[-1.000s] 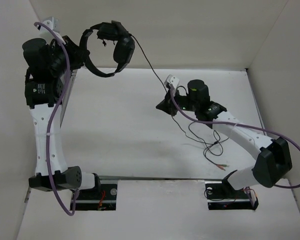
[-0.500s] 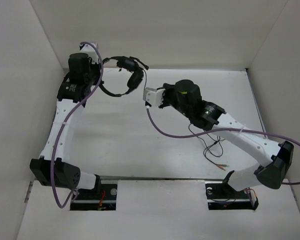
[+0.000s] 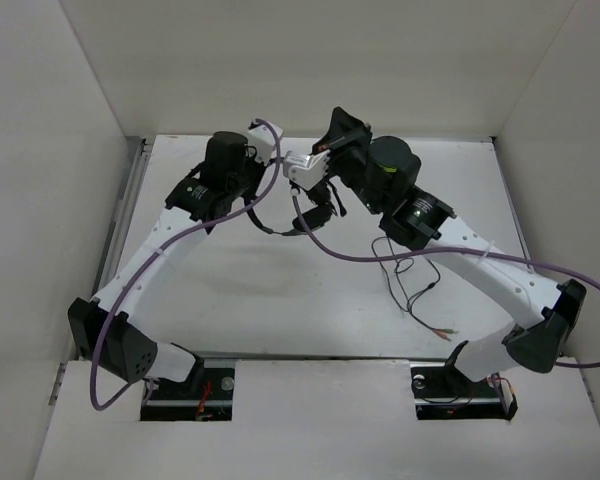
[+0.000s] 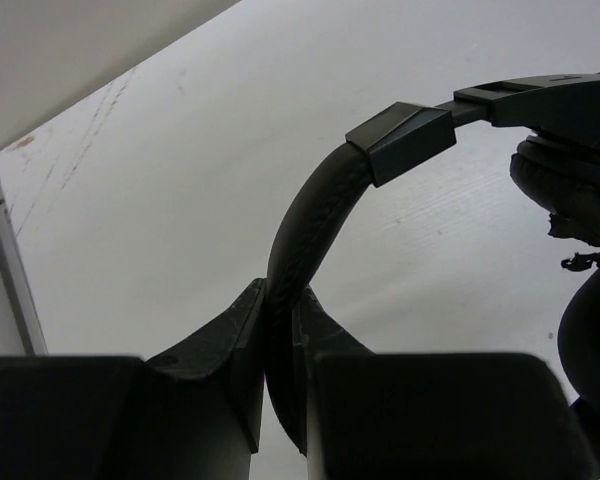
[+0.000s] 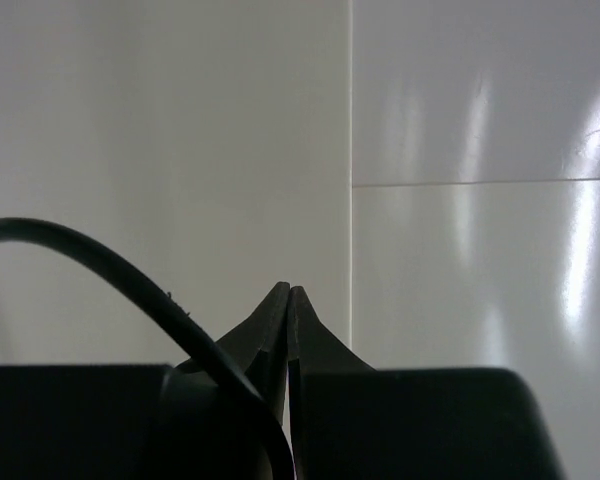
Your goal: Wrap the headphones
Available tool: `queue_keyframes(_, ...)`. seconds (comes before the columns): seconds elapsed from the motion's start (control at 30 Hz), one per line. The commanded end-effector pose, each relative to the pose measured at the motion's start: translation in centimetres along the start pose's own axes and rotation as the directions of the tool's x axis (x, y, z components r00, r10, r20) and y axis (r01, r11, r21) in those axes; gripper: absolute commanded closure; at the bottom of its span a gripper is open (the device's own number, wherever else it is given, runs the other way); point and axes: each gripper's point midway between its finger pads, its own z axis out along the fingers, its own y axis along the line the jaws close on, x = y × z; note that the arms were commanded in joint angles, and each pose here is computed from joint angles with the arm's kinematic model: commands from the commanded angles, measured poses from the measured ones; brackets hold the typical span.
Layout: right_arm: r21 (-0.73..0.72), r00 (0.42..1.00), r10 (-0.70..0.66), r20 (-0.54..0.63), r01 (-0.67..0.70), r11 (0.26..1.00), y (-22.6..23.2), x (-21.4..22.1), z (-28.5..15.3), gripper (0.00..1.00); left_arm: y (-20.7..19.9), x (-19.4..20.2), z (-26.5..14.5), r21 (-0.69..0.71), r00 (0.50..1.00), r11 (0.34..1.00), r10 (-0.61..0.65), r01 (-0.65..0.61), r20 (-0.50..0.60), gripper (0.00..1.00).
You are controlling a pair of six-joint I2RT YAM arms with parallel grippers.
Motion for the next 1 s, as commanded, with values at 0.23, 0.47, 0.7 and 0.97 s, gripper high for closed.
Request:
queue_keyframes(0.23,-0.009,0.944,0.331,-0.018,-0.331,0.944,2.2,3.6,1.1,0.96,-4.0,-6.7,-5.3,0.151,0.961,0.986,0.023,-0.067,0.274,1.0)
queue_keyframes(0.47,-0.055,0.831,0.557,0.001,-0.556,0.829,2.1,4.4,1.4,0.96,-6.4,-8.5,-7.3,0.294,0.947,0.955,-0.058,-0.04,0.316,1.0)
queue_keyframes(0.7,-0.117,0.779,0.627,0.008,-0.622,0.775,2.9,2.8,2.1,0.96,-7.6,-9.3,-7.3,0.334,0.945,0.941,-0.058,-0.056,0.322,1.0)
queue_keyframes(0.97,-0.196,0.759,0.651,-0.023,-0.642,0.742,6.4,1.5,2.7,0.96,-8.8,-10.7,-7.7,0.354,0.936,0.931,-0.04,-0.092,0.349,1.0)
